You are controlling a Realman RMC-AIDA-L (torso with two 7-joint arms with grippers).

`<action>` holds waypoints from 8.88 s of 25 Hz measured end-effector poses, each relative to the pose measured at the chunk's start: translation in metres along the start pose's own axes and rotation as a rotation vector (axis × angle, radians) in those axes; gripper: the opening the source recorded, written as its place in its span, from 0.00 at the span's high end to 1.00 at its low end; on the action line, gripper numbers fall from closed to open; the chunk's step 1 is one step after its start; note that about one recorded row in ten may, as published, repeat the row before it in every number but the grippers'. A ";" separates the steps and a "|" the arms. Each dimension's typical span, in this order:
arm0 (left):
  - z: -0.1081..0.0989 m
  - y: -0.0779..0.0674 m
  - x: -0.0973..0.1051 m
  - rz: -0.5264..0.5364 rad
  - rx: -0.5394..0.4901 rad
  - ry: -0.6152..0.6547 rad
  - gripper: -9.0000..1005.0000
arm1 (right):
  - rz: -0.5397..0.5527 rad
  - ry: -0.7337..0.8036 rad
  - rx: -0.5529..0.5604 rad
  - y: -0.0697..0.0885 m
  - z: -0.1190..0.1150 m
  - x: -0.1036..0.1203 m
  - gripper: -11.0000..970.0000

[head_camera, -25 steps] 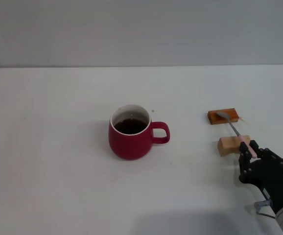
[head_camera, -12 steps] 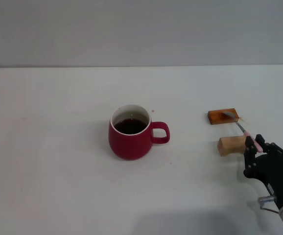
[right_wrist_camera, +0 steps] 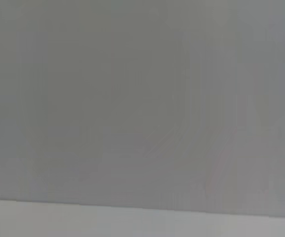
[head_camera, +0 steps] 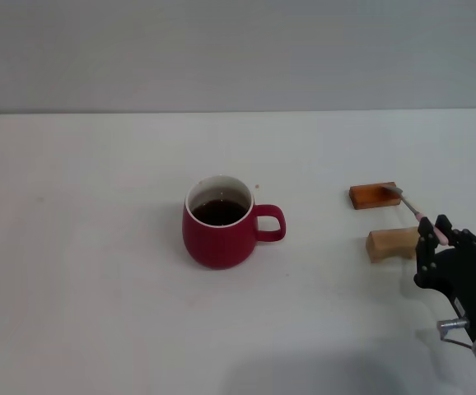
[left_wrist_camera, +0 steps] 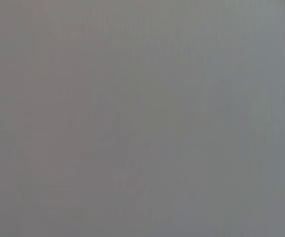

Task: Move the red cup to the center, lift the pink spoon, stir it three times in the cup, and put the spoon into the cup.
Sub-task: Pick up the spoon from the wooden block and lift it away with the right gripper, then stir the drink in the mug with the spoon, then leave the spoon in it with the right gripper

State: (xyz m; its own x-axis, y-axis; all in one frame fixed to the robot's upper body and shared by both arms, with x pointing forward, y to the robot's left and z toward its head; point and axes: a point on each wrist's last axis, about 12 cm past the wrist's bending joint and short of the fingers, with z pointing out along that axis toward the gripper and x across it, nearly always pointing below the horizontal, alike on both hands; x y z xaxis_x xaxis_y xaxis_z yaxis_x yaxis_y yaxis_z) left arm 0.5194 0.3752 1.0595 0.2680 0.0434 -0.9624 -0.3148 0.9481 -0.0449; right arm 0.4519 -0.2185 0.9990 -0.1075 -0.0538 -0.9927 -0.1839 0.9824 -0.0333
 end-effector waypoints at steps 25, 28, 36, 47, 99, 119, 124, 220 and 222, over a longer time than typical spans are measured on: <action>-0.003 0.002 0.000 0.002 -0.005 -0.004 0.16 | 0.000 -0.032 0.045 -0.002 0.004 -0.011 0.83; -0.003 0.002 0.000 0.002 -0.005 -0.004 0.16 | 0.004 -0.040 0.055 -0.003 0.005 -0.013 0.84; -0.003 0.002 0.000 0.002 -0.005 -0.005 0.16 | 0.013 -0.056 0.067 -0.005 0.009 -0.018 0.85; -0.003 0.002 -0.001 0.002 -0.004 -0.009 0.16 | 0.029 -0.070 0.088 -0.008 0.011 -0.022 0.85; 0.001 -0.007 0.000 -0.034 0.019 -0.003 0.16 | -0.088 -0.216 -0.108 0.045 0.060 -0.149 0.85; 0.003 -0.009 0.000 -0.036 0.023 -0.003 0.16 | -0.194 -0.075 -0.478 0.084 0.080 -0.199 0.85; 0.003 -0.009 0.000 -0.036 0.022 -0.003 0.16 | -0.210 -0.051 -0.537 0.091 0.083 -0.205 0.85; 0.001 -0.007 -0.001 -0.069 0.019 -0.012 0.16 | -0.247 0.293 -0.714 0.117 0.130 -0.192 0.86; 0.001 -0.007 -0.001 -0.070 0.020 -0.012 0.16 | -0.256 0.292 -0.697 0.115 0.134 -0.192 0.86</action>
State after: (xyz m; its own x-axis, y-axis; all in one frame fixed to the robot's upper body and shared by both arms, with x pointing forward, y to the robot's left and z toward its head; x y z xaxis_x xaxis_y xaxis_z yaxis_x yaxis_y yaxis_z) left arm 0.5226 0.3687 1.0612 0.3002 -0.0198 -0.9537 -0.2770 0.9549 -0.1070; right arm 0.5820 -0.0711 1.1706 -0.2138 -0.4019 -0.8904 -0.7956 0.6005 -0.0800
